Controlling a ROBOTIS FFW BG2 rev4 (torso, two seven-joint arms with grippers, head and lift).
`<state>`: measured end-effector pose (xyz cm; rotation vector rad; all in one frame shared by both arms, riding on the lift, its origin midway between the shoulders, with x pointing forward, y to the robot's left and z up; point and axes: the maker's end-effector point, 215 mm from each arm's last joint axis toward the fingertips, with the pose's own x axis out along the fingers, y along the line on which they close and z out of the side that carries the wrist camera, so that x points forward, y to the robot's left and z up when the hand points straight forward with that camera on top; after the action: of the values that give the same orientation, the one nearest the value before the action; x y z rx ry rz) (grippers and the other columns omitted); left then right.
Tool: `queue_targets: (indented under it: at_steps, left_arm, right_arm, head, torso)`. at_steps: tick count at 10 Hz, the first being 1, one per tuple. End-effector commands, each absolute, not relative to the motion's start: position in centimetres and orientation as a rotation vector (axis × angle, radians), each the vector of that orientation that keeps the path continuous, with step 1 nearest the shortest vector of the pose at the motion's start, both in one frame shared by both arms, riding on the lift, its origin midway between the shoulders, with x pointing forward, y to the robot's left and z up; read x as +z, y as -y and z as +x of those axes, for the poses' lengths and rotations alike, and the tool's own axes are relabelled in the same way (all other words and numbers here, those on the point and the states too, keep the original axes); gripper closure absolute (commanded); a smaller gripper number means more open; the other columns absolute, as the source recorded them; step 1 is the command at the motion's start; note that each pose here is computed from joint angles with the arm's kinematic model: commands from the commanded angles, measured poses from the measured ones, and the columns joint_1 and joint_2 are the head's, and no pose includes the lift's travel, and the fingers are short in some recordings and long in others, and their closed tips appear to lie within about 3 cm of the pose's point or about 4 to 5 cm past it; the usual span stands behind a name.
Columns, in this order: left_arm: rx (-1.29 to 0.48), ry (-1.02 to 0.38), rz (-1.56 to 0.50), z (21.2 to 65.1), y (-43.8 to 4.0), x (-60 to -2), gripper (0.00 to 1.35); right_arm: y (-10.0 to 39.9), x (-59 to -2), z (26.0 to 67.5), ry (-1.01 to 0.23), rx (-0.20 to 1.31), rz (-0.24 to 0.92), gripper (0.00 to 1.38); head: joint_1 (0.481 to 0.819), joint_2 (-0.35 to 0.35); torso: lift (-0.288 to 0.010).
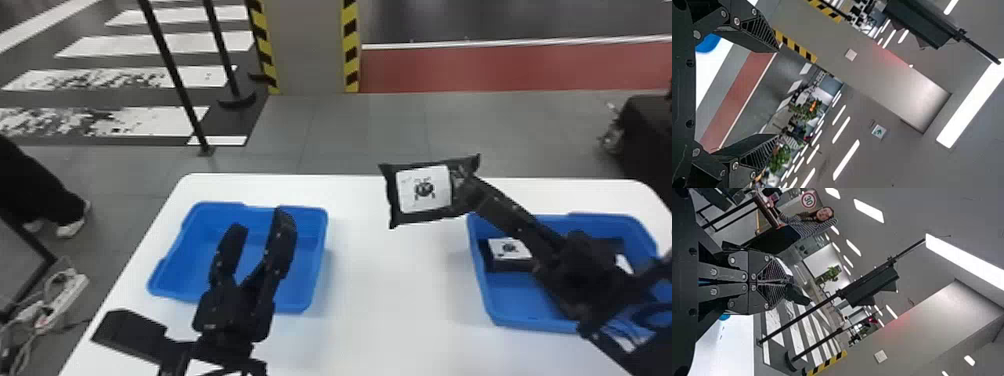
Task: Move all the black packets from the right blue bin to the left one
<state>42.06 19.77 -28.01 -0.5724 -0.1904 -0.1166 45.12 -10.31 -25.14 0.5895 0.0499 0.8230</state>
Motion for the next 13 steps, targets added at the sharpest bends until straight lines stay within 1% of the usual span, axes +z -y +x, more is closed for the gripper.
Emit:
queue_targets:
  at_steps: [1,2,3,4,5,6,9,10,11,12,13]
  left_arm:
    - [-0.211,0.147,-0.731,42.9,-16.4,-27.1,0.27]
    - [-0.256,0.138,-0.822,42.8,-14.9,-26.6,0.27]
    - [-0.323,0.103,-0.859,42.9,-13.0,-26.4,0.27]
    - [-0.360,0.094,-0.881,42.9,-12.0,-26.1,0.27]
    - [-0.378,0.094,-0.905,43.0,-11.5,-25.8,0.27]
    - [-0.391,0.098,-0.926,43.0,-11.1,-25.4,0.27]
    - [-0.439,0.096,-0.949,42.9,-10.2,-24.9,0.27]
    - [-0.465,0.063,-0.946,42.9,-9.2,-25.4,0.45]
    - [-0.467,0.060,-0.939,42.8,-9.1,-25.5,1.09]
    - [-0.461,0.056,-0.935,42.8,-9.3,-25.7,1.19]
    - [-0.444,0.067,-0.931,42.8,-9.8,-25.7,1.22]
  right_arm:
    - [9.3,-24.7,46.8,-0.032,0.894,0.607,1.16]
    - [8.4,-24.0,47.4,-0.023,0.935,0.609,1.16]
    - [7.2,-23.6,47.4,-0.023,0.987,0.613,1.16]
    - [5.5,-23.2,47.0,-0.034,1.038,0.632,1.16]
    - [3.6,-23.1,46.5,-0.045,1.094,0.676,1.16]
    - [2.2,-23.7,46.1,-0.067,1.126,0.719,1.16]
    - [0.1,-25.2,45.5,-0.120,1.155,0.748,1.16]
    - [-0.2,-25.3,45.5,-0.124,1.162,0.753,1.16]
    - [-0.3,-25.3,45.6,-0.123,1.162,0.747,1.16]
    - [-0.2,-25.1,45.7,-0.118,1.161,0.747,1.16]
    - [-0.1,-25.0,45.9,-0.111,1.159,0.745,1.16]
  head:
    - [0.695,0.125]
    - [0.695,0.107]
    - [0.695,0.096]
    - [0.695,0.081]
    - [0.695,0.075]
    - [0.695,0.086]
    - [0.695,0.123]
    - [0.695,0.126]
    - [0.695,0.125]
    - [0.695,0.120]
    - [0.695,0.120]
  torso:
    - [-0.110]
    - [-0.110]
    - [-0.110]
    - [-0.110]
    - [-0.110]
    - [-0.110]
    - [-0.110]
    - [-0.110]
    - [-0.110]
    - [-0.110]
    - [-0.110]
